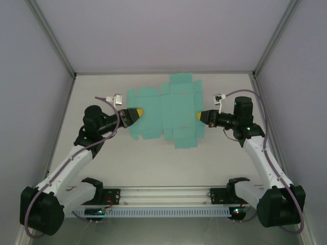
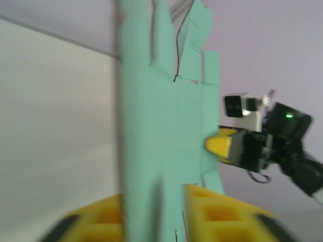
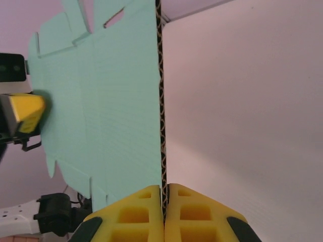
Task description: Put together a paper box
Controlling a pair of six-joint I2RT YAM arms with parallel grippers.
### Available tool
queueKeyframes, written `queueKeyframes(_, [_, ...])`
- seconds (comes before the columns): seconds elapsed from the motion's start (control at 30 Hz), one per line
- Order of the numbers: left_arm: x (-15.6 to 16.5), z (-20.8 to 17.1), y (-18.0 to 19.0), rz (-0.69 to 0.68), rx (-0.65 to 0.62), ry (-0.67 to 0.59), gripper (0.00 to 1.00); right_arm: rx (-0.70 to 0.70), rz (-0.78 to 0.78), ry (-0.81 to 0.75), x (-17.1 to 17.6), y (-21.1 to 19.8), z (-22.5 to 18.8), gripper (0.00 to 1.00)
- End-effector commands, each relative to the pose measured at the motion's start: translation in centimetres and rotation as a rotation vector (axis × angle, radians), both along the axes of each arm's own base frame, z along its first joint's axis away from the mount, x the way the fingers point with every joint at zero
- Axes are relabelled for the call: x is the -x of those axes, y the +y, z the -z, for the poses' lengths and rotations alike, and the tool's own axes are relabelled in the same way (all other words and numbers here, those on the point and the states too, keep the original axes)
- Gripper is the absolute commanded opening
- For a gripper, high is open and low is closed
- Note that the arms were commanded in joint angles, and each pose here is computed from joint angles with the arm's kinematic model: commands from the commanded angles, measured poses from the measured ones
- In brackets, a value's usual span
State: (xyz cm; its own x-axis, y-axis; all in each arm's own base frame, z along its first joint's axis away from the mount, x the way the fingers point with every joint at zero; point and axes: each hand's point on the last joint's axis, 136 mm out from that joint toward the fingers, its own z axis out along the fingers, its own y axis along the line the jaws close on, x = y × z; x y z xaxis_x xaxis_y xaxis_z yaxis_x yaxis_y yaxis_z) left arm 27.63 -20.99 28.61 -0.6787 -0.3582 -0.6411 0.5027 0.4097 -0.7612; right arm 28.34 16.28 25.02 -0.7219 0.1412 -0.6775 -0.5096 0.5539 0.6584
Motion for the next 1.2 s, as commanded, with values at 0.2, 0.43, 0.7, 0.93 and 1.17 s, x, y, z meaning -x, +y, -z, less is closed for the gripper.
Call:
queueKeyframes(0.2, [-0.6,9.5,6.7,-0.343,-0.390,0.208,1.00,0.455,-0.074,0.095,-0.5,0.3,9.7,0.00])
queueKeyframes(0.43, [-1.2,10.5,4.8,-0.240,-0.396,0.254,1.00,1.088,-0.023,-0.196,-6.8,-0.7,13.8,0.00])
queueKeyframes(0.7, [-4.1,8.1,0.8,-0.083,-0.337,0.243,1.00,1.351,-0.134,-0.674,-9.3,5.2,12.4,0.00])
queueKeyframes(0.93, [-7.6,4.8,-3.1,0.026,-0.277,0.234,0.99,1.380,-0.199,-0.834,-8.6,8.1,12.2,0.00])
queueKeyframes(1.17, [-9.0,8.2,-6.3,0.122,-0.359,0.326,0.78,1.338,-0.218,-0.857,-8.2,8.9,11.8,0.00])
